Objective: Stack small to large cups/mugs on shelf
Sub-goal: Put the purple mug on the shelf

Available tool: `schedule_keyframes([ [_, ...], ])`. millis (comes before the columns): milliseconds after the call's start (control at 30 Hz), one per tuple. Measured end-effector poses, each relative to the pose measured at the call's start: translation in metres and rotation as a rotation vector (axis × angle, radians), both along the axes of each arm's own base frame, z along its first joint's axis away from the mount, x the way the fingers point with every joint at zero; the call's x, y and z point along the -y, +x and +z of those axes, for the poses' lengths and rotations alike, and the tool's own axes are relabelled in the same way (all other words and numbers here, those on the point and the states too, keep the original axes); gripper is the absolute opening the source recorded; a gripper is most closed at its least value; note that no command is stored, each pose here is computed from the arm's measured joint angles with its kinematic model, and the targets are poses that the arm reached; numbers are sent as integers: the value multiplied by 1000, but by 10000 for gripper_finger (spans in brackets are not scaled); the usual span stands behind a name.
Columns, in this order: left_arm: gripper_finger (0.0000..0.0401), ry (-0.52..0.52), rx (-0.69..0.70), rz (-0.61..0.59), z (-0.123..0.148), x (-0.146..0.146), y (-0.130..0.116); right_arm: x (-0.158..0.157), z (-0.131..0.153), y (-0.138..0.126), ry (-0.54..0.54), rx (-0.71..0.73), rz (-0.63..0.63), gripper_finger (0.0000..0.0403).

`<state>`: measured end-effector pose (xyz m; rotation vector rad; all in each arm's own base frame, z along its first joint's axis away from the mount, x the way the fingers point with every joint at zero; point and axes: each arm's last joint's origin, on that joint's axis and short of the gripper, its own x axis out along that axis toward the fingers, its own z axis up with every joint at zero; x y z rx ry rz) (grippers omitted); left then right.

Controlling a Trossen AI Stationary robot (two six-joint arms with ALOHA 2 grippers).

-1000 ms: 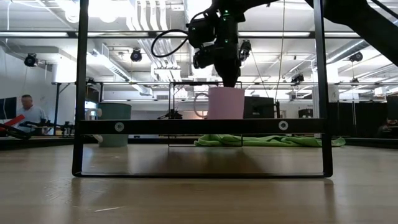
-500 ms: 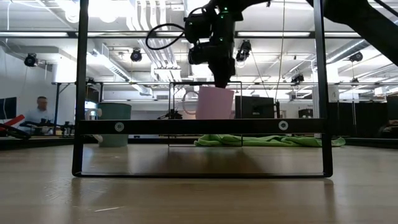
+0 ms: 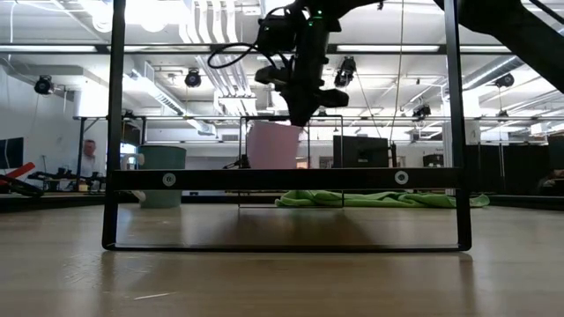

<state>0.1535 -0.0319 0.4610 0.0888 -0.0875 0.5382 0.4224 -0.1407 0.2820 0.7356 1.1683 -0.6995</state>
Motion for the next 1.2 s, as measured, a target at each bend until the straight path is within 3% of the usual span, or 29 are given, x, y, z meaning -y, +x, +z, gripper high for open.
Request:
schedule_keyframes([
  [367, 113, -3, 8, 0, 1, -1, -3, 0, 1, 5, 33, 62, 26, 15],
  [1200, 113, -1, 3, 0, 1, -1, -4, -1, 2, 2, 20, 35, 86, 15],
])
